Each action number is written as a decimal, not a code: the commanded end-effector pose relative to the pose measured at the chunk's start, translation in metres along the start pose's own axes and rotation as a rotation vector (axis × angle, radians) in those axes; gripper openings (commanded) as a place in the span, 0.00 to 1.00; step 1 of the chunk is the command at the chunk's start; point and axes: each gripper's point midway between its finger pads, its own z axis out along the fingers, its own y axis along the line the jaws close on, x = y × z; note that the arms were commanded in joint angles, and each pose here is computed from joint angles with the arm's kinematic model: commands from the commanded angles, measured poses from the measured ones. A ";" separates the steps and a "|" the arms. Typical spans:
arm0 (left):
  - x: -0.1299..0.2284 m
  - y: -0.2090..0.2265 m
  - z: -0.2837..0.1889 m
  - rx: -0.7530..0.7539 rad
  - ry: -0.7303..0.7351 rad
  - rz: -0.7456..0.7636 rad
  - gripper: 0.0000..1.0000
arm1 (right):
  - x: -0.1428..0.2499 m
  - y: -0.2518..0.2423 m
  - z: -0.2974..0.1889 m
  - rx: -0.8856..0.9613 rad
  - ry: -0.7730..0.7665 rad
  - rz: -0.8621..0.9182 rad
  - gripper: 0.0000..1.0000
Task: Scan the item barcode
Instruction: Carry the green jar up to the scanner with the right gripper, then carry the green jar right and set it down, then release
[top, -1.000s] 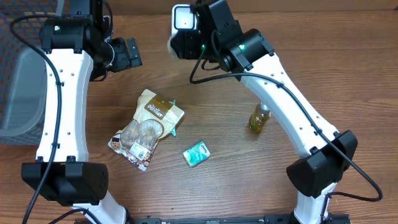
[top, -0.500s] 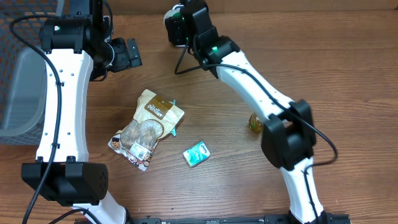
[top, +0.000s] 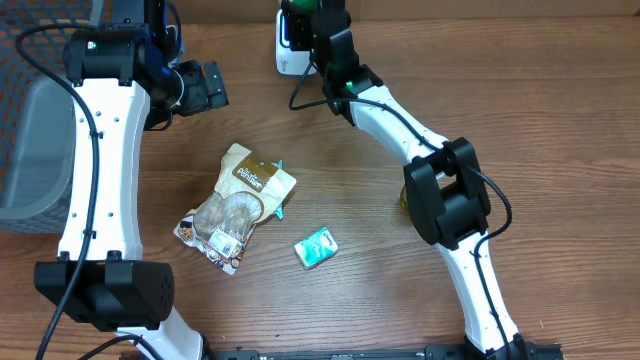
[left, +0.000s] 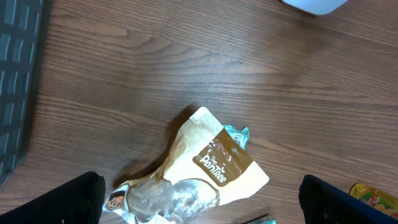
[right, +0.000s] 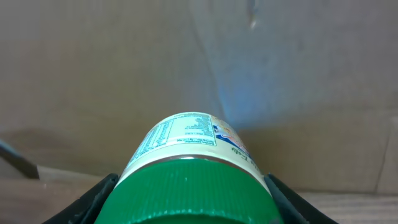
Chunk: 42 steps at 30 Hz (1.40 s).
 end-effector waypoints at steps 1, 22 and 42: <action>0.000 -0.001 -0.001 0.007 0.000 -0.006 1.00 | -0.002 0.000 0.006 -0.010 -0.058 0.003 0.16; 0.000 -0.001 -0.001 0.007 0.000 -0.007 1.00 | -0.083 0.028 -0.018 -0.070 -0.223 -0.010 0.15; 0.000 -0.001 -0.001 0.007 0.000 -0.007 1.00 | -0.130 -0.193 -0.228 0.563 0.532 0.007 0.20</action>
